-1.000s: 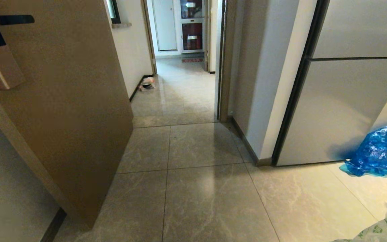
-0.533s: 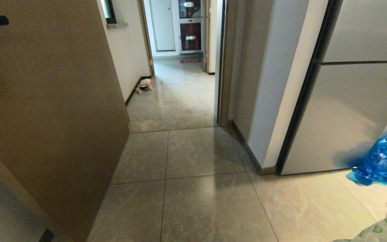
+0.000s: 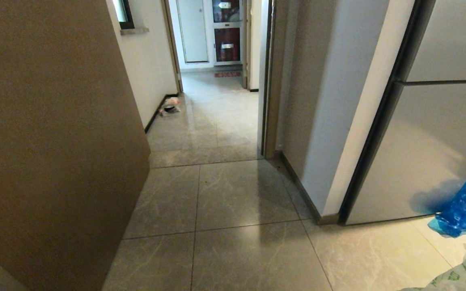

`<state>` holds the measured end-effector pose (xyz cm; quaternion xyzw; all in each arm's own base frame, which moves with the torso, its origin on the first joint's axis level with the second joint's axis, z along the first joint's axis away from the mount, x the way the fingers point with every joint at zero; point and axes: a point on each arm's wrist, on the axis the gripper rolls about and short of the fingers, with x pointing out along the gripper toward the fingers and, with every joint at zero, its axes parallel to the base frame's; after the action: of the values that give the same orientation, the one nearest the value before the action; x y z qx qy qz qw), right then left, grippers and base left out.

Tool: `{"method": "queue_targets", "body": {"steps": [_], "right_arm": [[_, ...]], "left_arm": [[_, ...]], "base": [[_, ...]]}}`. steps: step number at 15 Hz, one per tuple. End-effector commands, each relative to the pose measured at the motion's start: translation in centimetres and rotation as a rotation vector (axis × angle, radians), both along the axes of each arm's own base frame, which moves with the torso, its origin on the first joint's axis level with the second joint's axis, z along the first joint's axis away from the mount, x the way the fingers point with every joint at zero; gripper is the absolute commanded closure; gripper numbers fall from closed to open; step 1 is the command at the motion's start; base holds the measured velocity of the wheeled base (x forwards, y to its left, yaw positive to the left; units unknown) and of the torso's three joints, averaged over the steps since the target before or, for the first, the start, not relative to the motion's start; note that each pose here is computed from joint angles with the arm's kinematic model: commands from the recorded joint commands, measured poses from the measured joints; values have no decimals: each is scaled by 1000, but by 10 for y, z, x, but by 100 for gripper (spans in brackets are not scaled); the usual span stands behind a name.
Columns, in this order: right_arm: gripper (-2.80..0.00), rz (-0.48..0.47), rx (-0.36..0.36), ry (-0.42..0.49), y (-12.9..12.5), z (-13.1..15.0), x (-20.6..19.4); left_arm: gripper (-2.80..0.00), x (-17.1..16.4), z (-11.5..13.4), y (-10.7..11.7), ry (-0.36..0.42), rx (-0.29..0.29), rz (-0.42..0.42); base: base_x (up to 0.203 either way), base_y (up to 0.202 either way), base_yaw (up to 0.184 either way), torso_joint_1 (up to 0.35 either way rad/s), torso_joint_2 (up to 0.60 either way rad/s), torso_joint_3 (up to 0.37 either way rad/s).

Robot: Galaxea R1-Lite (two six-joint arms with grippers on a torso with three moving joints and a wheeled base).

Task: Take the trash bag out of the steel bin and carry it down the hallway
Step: Put the trash bag at the door

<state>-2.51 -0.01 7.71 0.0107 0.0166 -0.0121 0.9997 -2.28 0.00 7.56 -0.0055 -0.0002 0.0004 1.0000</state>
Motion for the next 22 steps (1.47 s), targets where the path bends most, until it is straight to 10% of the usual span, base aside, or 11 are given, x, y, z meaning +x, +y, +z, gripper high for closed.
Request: {"method": "queue_targets", "body": {"steps": [1, 22], "right_arm": [[0, 1, 3, -1, 0, 0, 0], [0, 1, 1, -1, 0, 0, 0]], "left_arm": [[0, 0, 0, 0, -1, -1, 1], [0, 0, 0, 0, -1, -1, 1]], "base": [[186, 0, -1, 2, 2, 2], [185, 0, -3, 2, 3, 3]]}}
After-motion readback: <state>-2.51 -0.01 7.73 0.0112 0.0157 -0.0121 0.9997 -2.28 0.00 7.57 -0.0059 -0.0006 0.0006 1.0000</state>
